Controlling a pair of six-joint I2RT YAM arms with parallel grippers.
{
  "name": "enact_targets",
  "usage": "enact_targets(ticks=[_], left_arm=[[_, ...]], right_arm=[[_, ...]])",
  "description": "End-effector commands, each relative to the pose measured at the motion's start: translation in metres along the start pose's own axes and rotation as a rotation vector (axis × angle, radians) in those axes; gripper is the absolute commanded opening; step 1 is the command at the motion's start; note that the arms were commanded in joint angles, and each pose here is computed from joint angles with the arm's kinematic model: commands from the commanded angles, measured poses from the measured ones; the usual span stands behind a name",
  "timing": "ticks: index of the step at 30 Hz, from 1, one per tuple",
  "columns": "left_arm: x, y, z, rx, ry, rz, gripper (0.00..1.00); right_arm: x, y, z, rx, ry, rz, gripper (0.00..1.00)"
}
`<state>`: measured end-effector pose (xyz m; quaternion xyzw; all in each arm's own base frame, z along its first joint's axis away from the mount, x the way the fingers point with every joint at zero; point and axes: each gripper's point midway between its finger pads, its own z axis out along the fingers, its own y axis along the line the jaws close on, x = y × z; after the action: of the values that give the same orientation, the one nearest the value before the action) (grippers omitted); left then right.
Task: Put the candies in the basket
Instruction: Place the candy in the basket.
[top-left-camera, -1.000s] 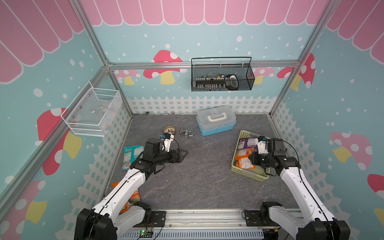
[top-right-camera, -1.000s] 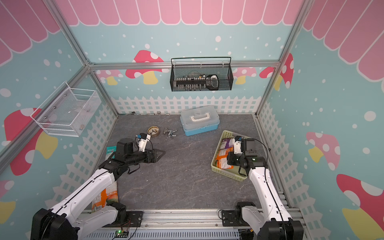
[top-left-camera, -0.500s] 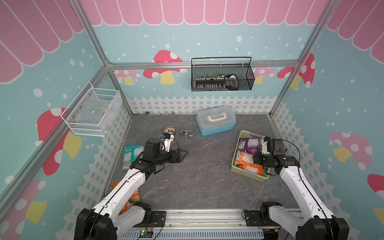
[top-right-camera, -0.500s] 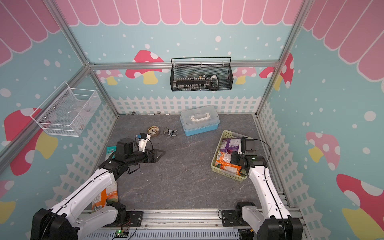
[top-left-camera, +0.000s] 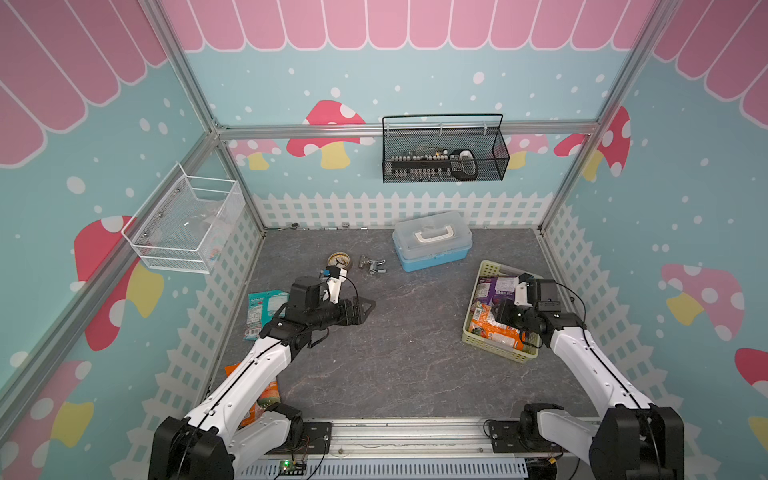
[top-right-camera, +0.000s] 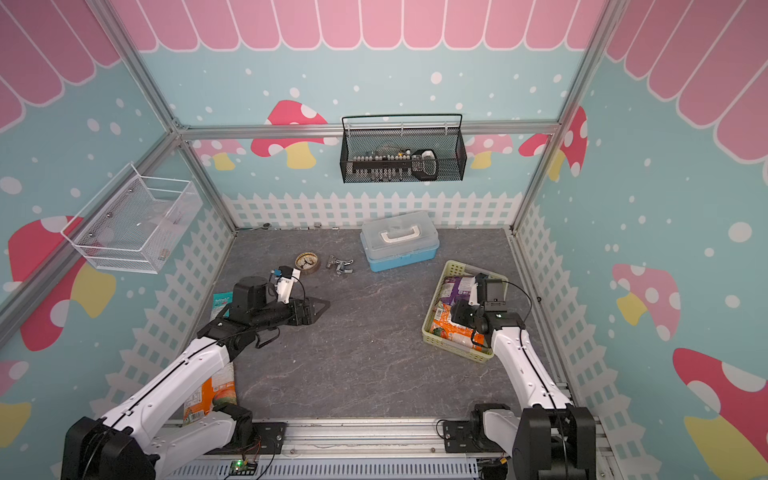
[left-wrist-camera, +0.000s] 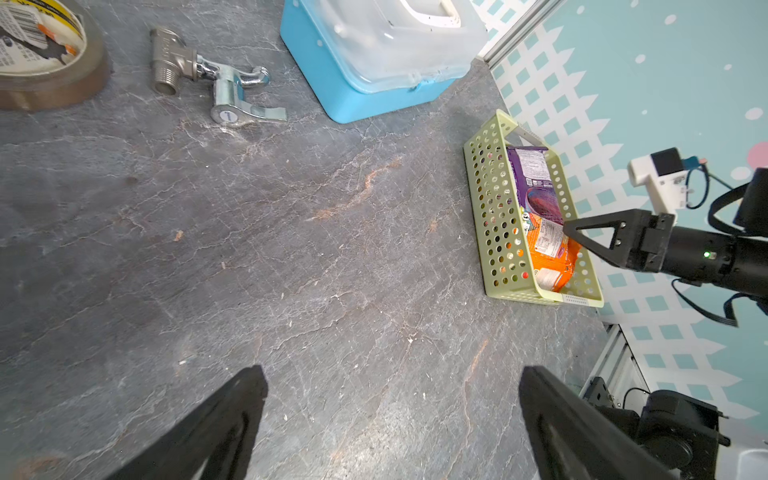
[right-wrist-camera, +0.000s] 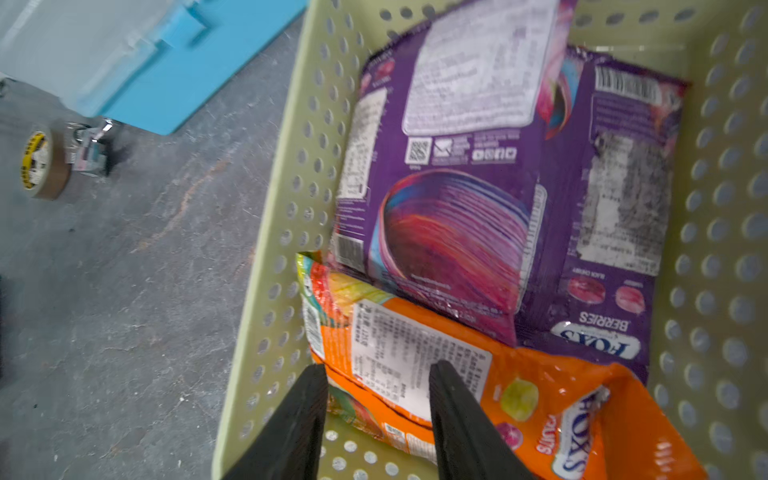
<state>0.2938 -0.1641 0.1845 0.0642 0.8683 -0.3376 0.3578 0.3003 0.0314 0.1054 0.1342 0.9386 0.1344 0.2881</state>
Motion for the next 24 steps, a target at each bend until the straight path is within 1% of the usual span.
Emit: enact_targets(ticks=[1,4,6,8,10,12,14,16,20,21,24], left_arm=[[-0.015,0.009,-0.007,-0.079,-0.075,-0.014,0.99],[-0.02,0.033,-0.014,-0.214,-0.14,-0.076,0.99],[-0.023,0.051,-0.022,-0.311,-0.197,-0.129,0.99],[-0.025,0.059,-0.03,-0.364,-0.232,-0.151,0.99],[-0.026,0.07,-0.039,-0.431,-0.257,-0.182,0.99],[-0.026,0.088,-0.052,-0.536,-0.286,-0.228,0.99],[-0.021,0.108,-0.068,-0.657,-0.318,-0.292,0.99],[-0.013,0.126,-0.082,-0.734,-0.332,-0.365,0.99],[0.017,0.167,-0.116,-0.874,-0.379,-0.623,0.99],[0.026,0.176,-0.125,-0.912,-0.388,-0.697,0.98],[0.057,0.2,-0.148,-1.035,-0.387,-0.868,0.94]], right_arm=[[0.0,-0.019,0.005,0.088,-0.033,0.032,0.48],[0.005,-0.029,0.01,0.131,-0.026,0.03,0.49],[0.002,-0.029,0.009,0.135,-0.034,0.026,0.49],[-0.004,-0.026,0.005,0.124,-0.054,0.022,0.5],[-0.013,-0.018,-0.003,0.098,-0.078,0.012,0.51],[-0.025,-0.004,-0.016,0.048,-0.112,-0.014,0.52],[-0.035,0.012,-0.029,-0.005,-0.14,-0.039,0.53],[-0.043,0.03,-0.041,-0.056,-0.16,-0.067,0.54],[-0.048,0.079,-0.059,-0.182,-0.201,-0.132,0.55],[-0.045,0.094,-0.062,-0.215,-0.207,-0.156,0.55],[-0.034,0.135,-0.061,-0.31,-0.2,-0.21,0.56]])
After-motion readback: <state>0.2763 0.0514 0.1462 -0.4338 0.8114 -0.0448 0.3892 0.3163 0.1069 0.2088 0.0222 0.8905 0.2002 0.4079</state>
